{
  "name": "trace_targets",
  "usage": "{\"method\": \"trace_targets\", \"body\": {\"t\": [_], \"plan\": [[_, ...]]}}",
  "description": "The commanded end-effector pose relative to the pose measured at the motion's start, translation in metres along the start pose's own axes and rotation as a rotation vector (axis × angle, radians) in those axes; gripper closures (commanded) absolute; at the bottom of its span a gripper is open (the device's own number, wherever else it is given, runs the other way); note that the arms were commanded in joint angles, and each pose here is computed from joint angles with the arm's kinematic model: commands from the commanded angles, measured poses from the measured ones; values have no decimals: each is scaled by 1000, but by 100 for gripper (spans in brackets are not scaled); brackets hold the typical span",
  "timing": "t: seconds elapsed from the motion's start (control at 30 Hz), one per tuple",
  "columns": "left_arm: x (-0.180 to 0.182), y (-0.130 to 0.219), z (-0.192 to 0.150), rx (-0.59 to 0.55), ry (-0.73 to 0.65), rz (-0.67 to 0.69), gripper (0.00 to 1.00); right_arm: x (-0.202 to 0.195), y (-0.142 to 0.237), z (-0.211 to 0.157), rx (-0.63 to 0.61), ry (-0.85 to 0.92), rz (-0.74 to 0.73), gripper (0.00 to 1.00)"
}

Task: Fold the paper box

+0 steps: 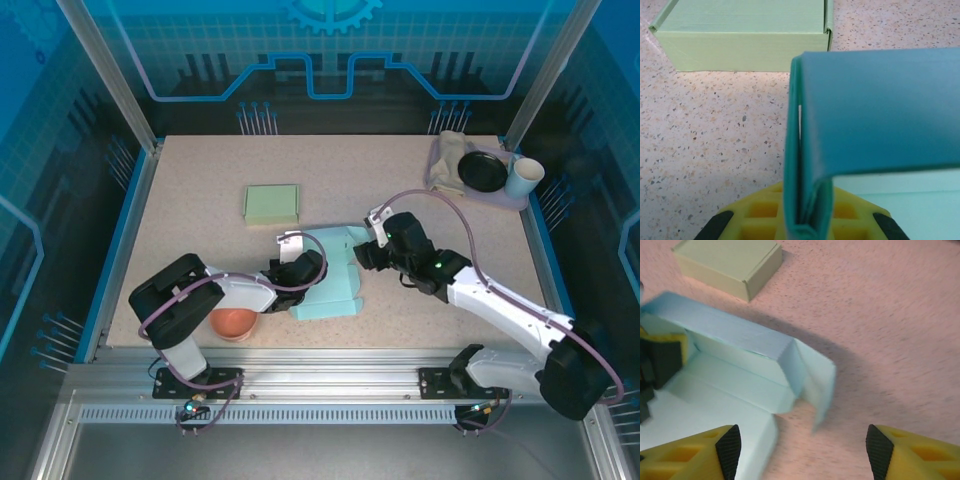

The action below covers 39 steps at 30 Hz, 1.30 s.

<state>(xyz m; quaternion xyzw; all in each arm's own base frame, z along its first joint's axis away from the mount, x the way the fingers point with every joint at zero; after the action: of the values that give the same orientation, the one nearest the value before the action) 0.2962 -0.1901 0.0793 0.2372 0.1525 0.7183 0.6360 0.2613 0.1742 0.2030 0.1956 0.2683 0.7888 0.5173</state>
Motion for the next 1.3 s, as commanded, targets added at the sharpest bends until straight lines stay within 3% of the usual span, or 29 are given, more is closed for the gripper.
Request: {"method": "trace_targets", "body": {"t": [0.0, 0.2, 0.33, 0.6, 1.07, 1.27], "plan": [[2, 4, 13, -55, -10, -9, 91, -28, 2, -16, 77, 270, -133, 28], [3, 5, 13, -64, -41, -13, 91, -57, -33, -33, 77, 142, -104, 30], [3, 3, 12, -62, -52, -9, 91, -47, -48, -41, 126, 144, -24, 31], [-1, 3, 13, -61, -31, -27, 91, -41, -67, -51, 223, 208, -50, 31], [4, 6, 15, -69, -34, -23, 91, -40, -47, -43, 145, 215, -68, 32], [4, 6, 18, -70, -31, -24, 91, -64, -41, -49, 164, 141, -187, 32]]}}
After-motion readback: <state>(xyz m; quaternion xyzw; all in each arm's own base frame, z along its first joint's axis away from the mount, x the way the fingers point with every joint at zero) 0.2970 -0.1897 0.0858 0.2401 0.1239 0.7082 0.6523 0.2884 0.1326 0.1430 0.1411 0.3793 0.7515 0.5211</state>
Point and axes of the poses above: each hand's point on the last joint's axis, 136 mm out from that joint toward the fingers, its own y axis back along the fingers, its own x axis along the line the jaws close on, z = x × y, the point moved 5 cm from there along y, back along the fingers, and after that the axes turned 9 degrees about -y, right-handed, at the moved point
